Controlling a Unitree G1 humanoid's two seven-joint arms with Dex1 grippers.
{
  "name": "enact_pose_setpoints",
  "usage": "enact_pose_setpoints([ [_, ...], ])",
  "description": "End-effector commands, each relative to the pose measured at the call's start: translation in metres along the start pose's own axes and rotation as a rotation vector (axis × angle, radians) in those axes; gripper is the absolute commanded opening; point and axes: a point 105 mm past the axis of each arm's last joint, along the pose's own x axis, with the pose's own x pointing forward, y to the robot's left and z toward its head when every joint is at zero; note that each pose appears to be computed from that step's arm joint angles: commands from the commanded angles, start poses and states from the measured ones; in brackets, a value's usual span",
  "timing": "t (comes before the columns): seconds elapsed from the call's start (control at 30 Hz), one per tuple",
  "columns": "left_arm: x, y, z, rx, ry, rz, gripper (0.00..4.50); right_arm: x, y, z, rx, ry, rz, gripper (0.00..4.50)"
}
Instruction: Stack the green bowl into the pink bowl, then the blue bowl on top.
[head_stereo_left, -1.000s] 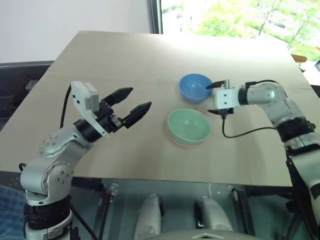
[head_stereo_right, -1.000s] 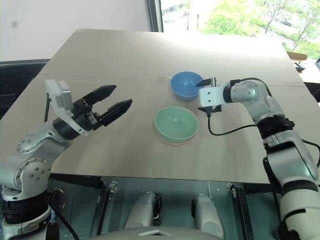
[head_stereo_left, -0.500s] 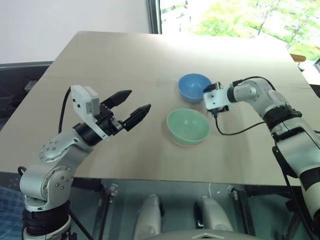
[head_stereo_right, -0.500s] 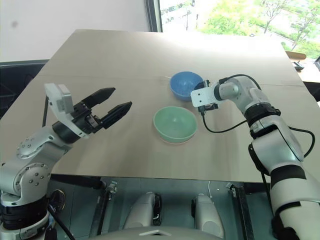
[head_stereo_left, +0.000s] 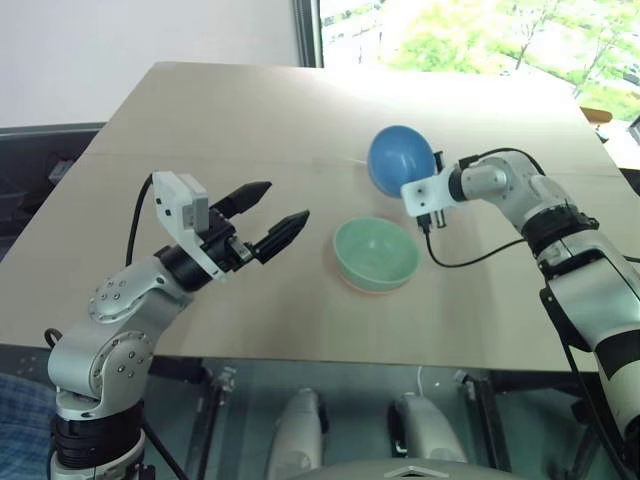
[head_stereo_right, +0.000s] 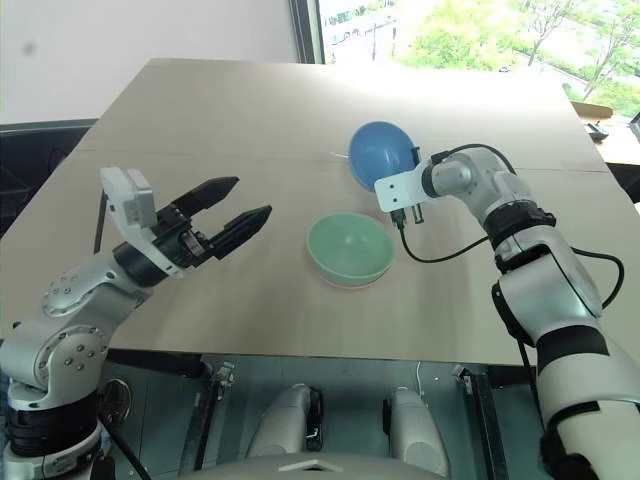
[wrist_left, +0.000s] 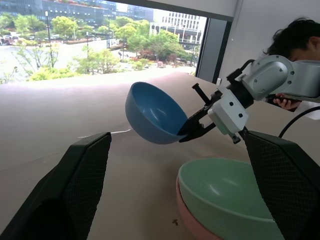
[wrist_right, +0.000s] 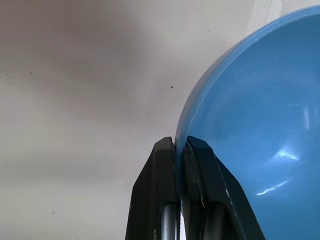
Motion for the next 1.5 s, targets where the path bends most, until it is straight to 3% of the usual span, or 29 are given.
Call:
enact_pose_setpoints([
  [0.03, 0.002, -0.006, 0.010, 0.046, -0.029, -0.033, 4.50, -0.030, -0.024, 0.024, 0.016, -0.139, -0.051, 0.06],
  [0.43, 0.005, 0.013, 0.007, 0.119, 0.074, -0.193, 4.50, -0.120, 0.010, 0.099, -0.078, -0.355, 0.264, 0.06],
  [0.73, 0.035, 0.012, 0.007, 0.149, 0.072, -0.374, 4.50, -0.129, 0.027, 0.132, -0.064, -0.408, 0.344, 0.06],
  [1.03, 0.045, 0.014, 0.005, 0.154, 0.060, -0.410, 4.50, -0.131, 0.019, 0.126, -0.001, -0.348, 0.261, 3.59],
  [1.17, 0.043, 0.012, 0.004, 0.146, 0.064, -0.420, 4.50, -0.138, 0.021, 0.119, 0.110, -0.348, 0.235, 3.59],
  [1.33, 0.035, 0.009, -0.001, 0.131, 0.082, -0.424, 4.50, -0.152, 0.010, 0.082, 0.387, -0.325, 0.040, 3.59],
  [1.5, 0.023, 0.007, -0.008, 0.107, 0.112, -0.418, 4.50, -0.173, 0.019, 0.044, 0.694, -0.365, -0.160, 3.59],
])
